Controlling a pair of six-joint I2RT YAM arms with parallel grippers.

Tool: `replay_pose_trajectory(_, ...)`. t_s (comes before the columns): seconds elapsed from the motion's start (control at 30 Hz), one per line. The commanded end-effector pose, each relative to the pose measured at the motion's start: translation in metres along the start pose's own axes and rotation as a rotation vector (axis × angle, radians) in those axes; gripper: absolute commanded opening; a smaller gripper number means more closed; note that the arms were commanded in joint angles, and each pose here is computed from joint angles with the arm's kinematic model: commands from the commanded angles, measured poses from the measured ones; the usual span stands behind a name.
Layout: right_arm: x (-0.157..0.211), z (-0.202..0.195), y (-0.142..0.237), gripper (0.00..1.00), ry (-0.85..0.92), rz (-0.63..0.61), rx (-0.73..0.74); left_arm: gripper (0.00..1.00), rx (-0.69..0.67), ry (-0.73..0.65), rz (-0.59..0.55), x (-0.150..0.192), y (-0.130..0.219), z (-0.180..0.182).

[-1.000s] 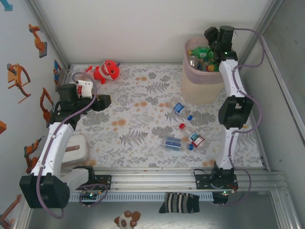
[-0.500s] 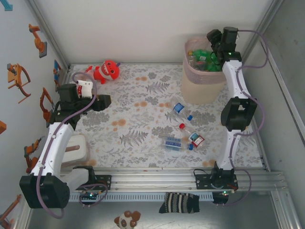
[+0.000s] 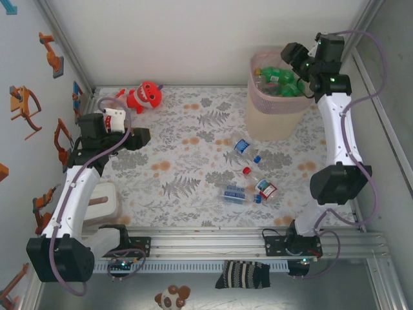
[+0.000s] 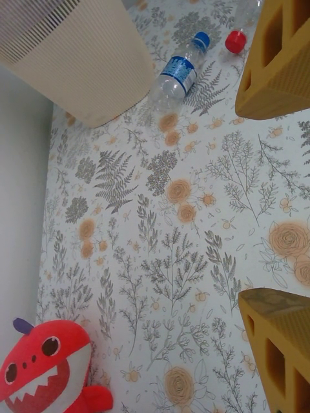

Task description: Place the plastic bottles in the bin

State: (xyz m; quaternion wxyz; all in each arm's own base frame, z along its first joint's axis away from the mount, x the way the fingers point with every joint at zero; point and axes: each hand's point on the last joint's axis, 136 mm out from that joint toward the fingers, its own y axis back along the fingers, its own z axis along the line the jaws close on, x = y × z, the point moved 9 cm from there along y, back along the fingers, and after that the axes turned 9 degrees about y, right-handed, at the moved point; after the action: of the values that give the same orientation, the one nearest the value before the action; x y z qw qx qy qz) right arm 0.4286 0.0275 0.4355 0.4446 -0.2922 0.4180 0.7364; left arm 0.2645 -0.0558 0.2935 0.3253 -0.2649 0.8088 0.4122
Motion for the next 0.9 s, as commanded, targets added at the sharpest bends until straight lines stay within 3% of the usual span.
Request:
replay_pose_trajectory(0.0, 0.027, 0.019, 0.028, 0.67, 0.182, 0.106, -0.038, 0.69, 0.016, -0.001, -0.019, -0.003, 0.003, -0.002)
replay_pose_trajectory(0.23, 0.093, 0.056, 0.069, 0.66, 0.490, 0.270, -0.121, 0.69, 0.013, 0.004, -0.012, -0.002, 0.001, -0.001)
replay_pose_trajectory(0.33, 0.129, 0.069, 0.081, 0.67, 0.665, 0.380, -0.226, 0.69, 0.014, 0.006, -0.009, -0.002, 0.000, 0.000)
replay_pose_trajectory(0.67, 0.249, 0.086, 0.097, 0.67, 1.181, 0.703, -0.497, 0.69, 0.019, 0.013, -0.004, -0.001, -0.002, 0.001)
replay_pose_trajectory(0.87, 0.318, 0.091, 0.093, 0.71, 1.490, 0.893, -0.511, 0.69, 0.021, 0.015, -0.004, -0.001, -0.002, 0.001)
